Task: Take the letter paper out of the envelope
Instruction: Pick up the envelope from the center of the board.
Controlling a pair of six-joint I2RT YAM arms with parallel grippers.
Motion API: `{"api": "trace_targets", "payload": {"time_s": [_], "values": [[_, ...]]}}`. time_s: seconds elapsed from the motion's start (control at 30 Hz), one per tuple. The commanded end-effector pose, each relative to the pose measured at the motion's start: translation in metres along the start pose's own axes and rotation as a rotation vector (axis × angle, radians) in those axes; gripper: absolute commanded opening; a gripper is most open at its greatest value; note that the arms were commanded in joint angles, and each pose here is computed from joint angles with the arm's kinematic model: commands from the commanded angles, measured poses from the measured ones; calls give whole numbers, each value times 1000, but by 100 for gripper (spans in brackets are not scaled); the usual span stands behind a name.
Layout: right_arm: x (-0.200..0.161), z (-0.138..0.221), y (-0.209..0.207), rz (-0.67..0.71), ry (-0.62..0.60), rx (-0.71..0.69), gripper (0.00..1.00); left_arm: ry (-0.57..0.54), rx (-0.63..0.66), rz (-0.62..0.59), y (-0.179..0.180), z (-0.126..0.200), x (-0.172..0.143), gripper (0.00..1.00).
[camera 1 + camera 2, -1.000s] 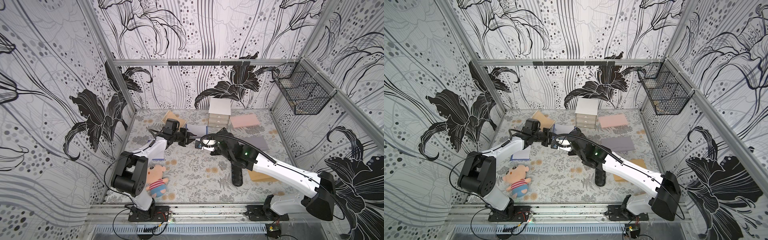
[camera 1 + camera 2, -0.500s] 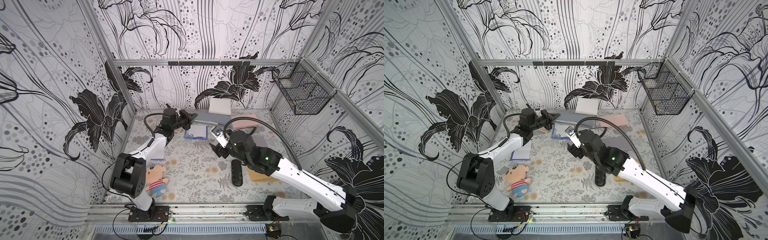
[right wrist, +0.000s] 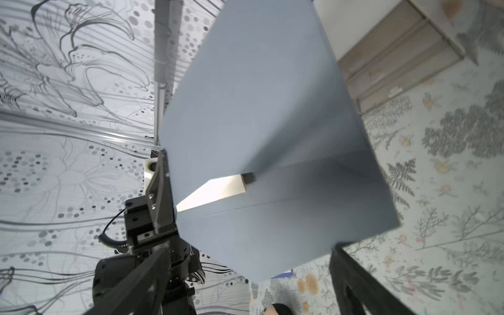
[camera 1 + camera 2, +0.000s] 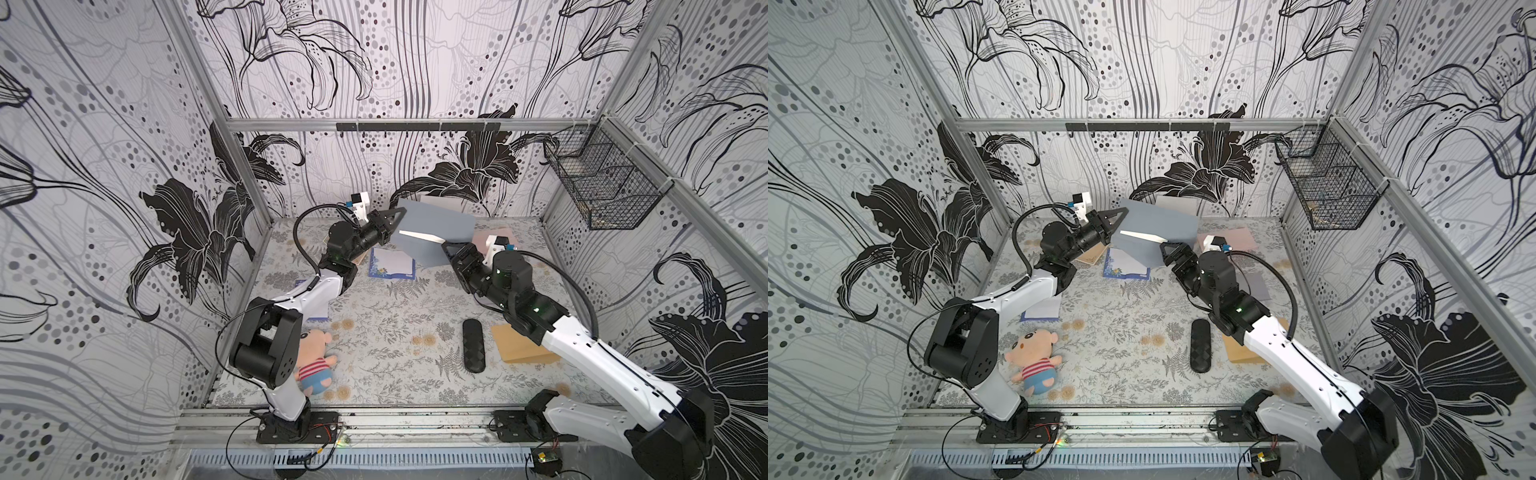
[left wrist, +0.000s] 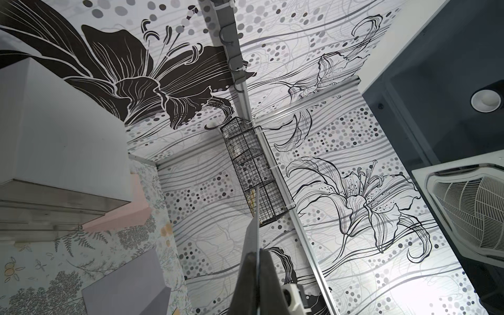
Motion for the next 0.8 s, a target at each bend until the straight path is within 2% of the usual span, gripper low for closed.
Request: {"api": "trace_targets", "payload": {"time_s": [0.0,0.1,0.23,0.33,0.6,0.77], "values": [[7,10,20,-198,-50,166,95,-53,-90,-21,-14,0,-1,0],[7,8,15,-251,-46,174,94,-65,-92,-3,-14,1,-3,0],[3,8,11,-241,-15,139,94,-85,-68,-1,-17,3,0,0],[5,5,7,-262,-50,204,92,-90,-66,21,-16,0,1,0],[7,-10,18,-255,-58,278,70,-98,-42,96,-3,-1,-11,0],[9,-15,23,-244,-71,284,53,-104,-28,123,4,2,-19,0]]}}
Point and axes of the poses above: each gripper's point midway between its finger pads, its own z axis back along the fingers, its own y axis along the line the jaws close on, x = y × z, the point moved 9 cm from there along z, back along the fingers, and after that the axes turned 7 degrees about -z, right-handed, at the moved point
